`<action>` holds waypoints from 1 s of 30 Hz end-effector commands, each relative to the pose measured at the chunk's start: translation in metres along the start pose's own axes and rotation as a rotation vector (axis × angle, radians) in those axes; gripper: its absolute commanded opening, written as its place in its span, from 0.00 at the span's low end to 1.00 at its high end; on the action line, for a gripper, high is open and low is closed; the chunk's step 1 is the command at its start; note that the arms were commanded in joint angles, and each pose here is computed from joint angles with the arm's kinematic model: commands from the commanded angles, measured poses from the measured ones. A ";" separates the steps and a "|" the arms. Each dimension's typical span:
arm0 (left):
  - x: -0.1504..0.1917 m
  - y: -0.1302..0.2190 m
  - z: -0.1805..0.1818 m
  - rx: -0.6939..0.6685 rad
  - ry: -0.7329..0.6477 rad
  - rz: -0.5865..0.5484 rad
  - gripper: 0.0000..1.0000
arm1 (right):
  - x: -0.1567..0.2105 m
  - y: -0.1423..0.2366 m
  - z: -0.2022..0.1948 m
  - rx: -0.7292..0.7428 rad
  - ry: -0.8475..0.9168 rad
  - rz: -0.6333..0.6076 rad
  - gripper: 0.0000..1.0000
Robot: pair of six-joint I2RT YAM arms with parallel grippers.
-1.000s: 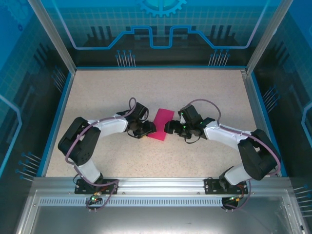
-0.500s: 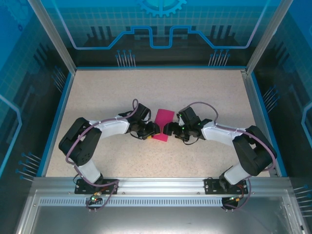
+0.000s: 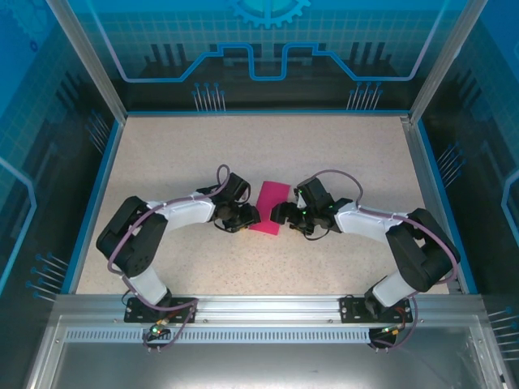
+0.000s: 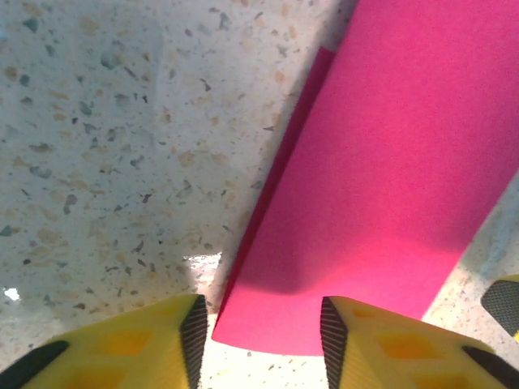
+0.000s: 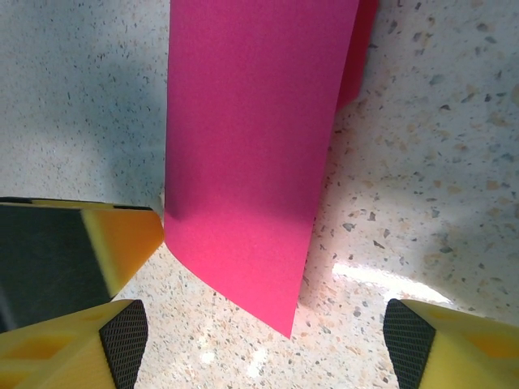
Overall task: Fold a paper plane with a square sheet of paper (pick it up from the middle)
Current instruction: Third fold the triangle at the center of the table.
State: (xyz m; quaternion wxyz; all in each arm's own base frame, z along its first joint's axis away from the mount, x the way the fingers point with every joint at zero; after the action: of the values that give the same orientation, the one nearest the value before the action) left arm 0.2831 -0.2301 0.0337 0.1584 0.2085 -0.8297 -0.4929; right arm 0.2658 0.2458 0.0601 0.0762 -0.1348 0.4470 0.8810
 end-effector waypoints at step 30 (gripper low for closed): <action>0.010 0.017 -0.014 0.066 -0.040 0.029 0.29 | 0.015 -0.015 -0.003 -0.023 -0.021 0.061 0.78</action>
State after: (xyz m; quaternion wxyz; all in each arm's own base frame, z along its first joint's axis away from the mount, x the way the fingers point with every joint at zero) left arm 0.2779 -0.2459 0.0468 0.1550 0.1828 -0.8545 -0.4608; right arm 0.2607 0.2458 0.0468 0.0687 -0.1146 0.4478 0.8841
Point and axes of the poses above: each hand's point on the last joint's axis, 136 mm out from that joint toward the fingers, its own y axis back along the fingers, its own z axis along the line the jaws close on, x = y × z, the point moved 1 cm from there along y, back along the fingers, and after that the axes turned 15 degrees about y, right-handed, at the moved point
